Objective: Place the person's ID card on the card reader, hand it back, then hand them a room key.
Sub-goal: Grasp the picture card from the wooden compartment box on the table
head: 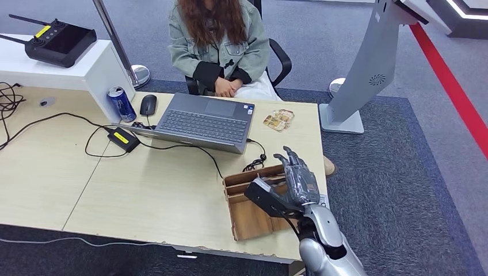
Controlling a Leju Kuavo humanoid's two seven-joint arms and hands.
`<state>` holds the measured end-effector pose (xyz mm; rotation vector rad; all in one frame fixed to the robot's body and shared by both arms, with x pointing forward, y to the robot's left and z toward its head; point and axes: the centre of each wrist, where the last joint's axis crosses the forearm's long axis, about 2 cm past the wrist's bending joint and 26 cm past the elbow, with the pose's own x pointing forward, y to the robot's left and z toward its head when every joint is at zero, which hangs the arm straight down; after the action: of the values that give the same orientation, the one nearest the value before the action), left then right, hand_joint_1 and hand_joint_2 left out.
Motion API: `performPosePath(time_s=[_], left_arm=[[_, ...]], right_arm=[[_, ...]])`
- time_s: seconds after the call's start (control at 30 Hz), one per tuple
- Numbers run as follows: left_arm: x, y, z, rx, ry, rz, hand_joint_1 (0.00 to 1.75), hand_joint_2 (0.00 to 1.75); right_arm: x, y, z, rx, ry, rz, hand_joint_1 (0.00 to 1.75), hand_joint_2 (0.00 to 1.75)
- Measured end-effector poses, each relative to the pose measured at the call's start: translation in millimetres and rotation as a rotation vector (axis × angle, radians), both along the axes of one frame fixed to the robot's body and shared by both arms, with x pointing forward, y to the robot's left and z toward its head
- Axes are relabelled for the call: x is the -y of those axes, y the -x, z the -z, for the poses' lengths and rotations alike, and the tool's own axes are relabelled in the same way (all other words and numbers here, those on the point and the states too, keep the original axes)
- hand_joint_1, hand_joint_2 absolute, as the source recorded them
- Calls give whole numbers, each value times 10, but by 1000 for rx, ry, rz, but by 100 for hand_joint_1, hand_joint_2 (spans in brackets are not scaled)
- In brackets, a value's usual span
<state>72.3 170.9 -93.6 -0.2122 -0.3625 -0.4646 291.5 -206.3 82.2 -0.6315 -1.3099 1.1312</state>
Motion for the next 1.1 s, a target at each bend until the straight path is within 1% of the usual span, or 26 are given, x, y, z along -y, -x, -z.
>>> performPosePath(time_s=[0.17, 0.33, 0.4, 0.5, 0.53, 0.57, 0.77, 1.1], left_arm=[[0, 0, 0, 0, 0, 0, 0, 0], [0, 0, 0, 0, 0, -1, 0, 0], [0, 0, 0, 0, 0, -1, 0, 0], [0, 0, 0, -1, 0, -1, 0, 0], [0, 0, 0, -1, 0, -1, 0, 0], [0, 0, 0, -1, 0, -1, 0, 0], [0, 0, 0, -1, 0, -2, 0, 0], [0, 0, 0, -1, 0, -3, 0, 0]], right_arm=[[2, 4, 16, -6, 2, 1, 54, 175], [5, 6, 30, -11, 4, 2, 71, 175], [6, 7, 33, -13, 4, 2, 86, 175], [7, 8, 36, -14, 4, 3, 125, 175], [7, 8, 36, -14, 4, 3, 136, 175], [8, 8, 37, -14, 4, 3, 143, 175], [11, 8, 44, -10, 4, 7, 150, 175], [-7, 7, 38, 0, -13, 9, 150, 175]])
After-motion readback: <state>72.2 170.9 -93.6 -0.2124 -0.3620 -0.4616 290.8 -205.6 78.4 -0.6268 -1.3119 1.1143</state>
